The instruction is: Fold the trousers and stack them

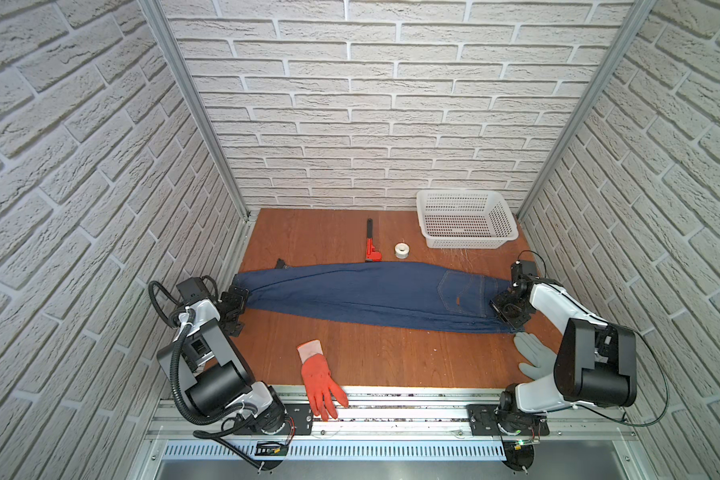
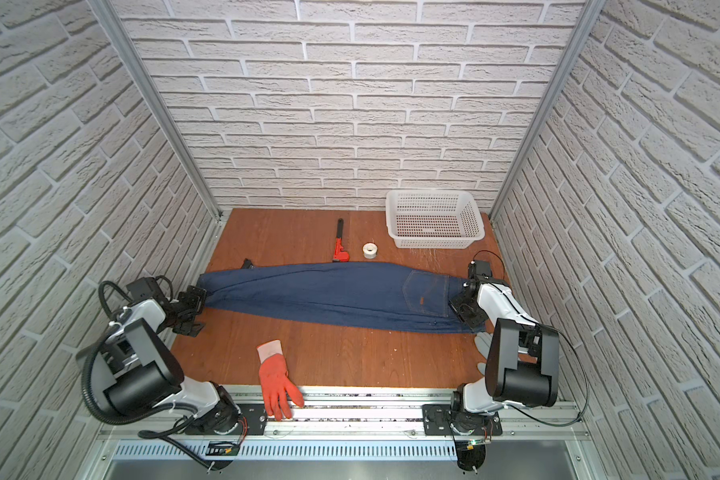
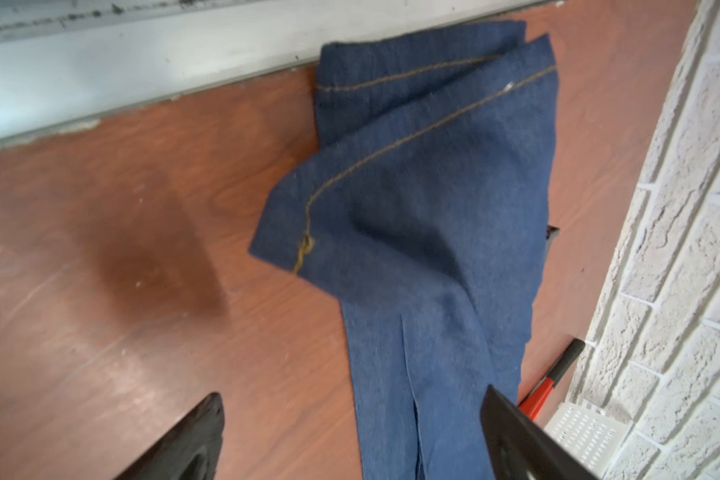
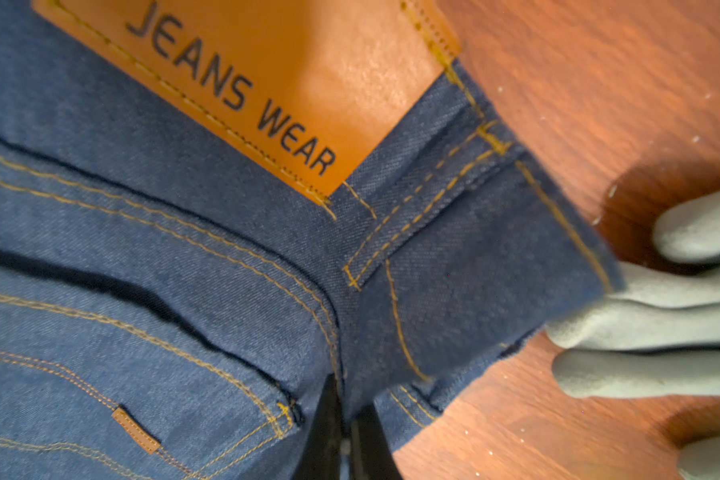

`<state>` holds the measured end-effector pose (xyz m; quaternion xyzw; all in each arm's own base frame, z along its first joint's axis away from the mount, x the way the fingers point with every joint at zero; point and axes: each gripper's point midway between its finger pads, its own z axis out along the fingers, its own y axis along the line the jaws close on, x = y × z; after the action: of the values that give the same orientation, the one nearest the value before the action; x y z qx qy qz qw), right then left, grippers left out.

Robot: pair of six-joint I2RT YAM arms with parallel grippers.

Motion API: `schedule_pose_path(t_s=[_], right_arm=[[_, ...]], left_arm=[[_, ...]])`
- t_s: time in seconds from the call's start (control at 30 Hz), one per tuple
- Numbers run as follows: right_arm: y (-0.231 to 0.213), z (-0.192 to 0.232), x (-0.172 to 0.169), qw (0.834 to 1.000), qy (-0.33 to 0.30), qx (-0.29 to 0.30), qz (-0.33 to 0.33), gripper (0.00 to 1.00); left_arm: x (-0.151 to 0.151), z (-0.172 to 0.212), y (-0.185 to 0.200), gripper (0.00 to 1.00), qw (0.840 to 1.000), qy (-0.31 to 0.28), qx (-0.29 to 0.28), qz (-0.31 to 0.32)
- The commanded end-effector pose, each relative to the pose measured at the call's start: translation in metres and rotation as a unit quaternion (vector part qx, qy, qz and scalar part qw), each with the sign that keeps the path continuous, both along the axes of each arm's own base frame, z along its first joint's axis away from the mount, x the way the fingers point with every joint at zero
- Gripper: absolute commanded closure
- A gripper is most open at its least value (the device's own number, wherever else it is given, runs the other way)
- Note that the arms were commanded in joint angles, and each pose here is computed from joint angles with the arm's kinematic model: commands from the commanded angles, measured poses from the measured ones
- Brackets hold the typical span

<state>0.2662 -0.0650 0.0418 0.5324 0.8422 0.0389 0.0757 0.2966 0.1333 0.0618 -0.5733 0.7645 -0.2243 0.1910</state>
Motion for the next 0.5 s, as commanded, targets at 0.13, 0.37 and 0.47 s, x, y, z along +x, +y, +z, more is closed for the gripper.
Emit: schedule_pose_path(t_s=[0.13,0.37,0.47], right_arm=[[-0.003,0.007,0.006,1.000,-0.015,-0.003,0.006,0.95],[-0.003,0.009,0.008,1.000,-0.018,-0.003,0.012,0.95],[-0.003,0.008,0.008,1.000,-0.015,-0.003,0.014,0.94]], left_arm=[[0.029,0.003,0.034,0.18,0.998,-0.021,0.042,0.036],[0.045,0.007,0.049,0.18,0.997,-0.031,0.049,0.055],[0.050,0.001,0.050,0.18,0.997,-0.020,0.044,0.055]])
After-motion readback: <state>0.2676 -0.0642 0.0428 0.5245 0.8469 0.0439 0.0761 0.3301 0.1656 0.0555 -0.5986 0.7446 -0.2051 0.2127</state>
